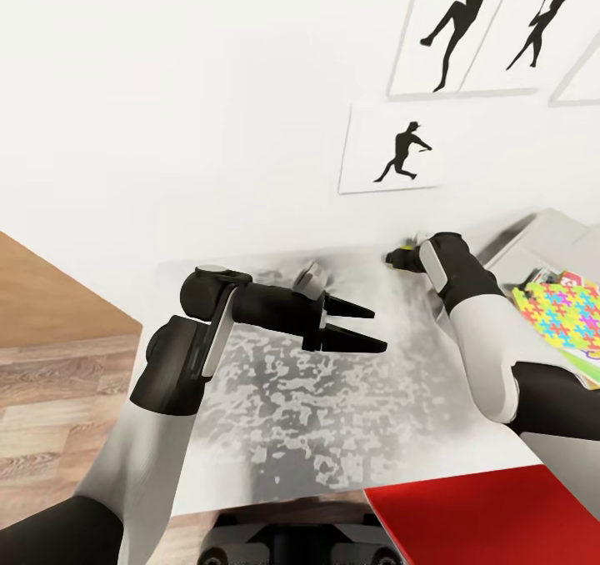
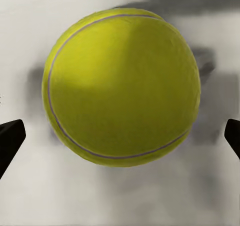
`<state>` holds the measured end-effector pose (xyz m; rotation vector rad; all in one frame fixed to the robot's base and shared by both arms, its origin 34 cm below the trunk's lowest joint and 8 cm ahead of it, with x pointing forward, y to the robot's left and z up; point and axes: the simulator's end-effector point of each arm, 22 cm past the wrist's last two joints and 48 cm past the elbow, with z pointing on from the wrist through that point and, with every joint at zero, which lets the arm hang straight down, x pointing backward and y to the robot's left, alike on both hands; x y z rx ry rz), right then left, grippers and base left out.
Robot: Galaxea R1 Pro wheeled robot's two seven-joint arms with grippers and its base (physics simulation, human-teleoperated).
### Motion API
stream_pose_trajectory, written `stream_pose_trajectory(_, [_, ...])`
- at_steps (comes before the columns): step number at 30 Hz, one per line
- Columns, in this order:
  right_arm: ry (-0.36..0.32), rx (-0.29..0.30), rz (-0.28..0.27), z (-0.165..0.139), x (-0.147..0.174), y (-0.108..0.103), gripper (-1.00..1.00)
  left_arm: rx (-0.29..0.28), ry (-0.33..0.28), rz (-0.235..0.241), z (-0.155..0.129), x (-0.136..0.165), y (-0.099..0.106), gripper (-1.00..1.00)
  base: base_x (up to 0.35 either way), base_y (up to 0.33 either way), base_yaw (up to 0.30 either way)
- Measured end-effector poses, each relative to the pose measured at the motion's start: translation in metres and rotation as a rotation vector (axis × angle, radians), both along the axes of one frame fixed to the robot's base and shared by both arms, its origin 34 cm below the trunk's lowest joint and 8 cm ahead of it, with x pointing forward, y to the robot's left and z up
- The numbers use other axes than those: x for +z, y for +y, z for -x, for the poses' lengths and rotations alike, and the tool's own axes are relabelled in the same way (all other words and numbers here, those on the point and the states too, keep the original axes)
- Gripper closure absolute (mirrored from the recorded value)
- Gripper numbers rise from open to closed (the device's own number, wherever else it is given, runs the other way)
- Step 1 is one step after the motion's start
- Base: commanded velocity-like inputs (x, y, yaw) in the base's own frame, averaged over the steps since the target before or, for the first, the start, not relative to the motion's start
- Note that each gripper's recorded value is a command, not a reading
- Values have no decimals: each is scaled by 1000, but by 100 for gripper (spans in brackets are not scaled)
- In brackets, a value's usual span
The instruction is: Put all the toys in the child's room - the three board games (two on the bed and one on the table), the two jigsaw puzzles on the table, and the tennis ball on the table - inside the toy box on the table in the child's room.
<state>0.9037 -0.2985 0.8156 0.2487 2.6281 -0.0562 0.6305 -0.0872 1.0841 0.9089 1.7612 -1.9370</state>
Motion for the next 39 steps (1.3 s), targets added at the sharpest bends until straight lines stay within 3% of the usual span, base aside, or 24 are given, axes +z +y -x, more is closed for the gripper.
stream_pose_trajectory(39, [-5,0,0,-8,4,-1,-100,0,9,0,-1,-4,0,-100,0,0,0])
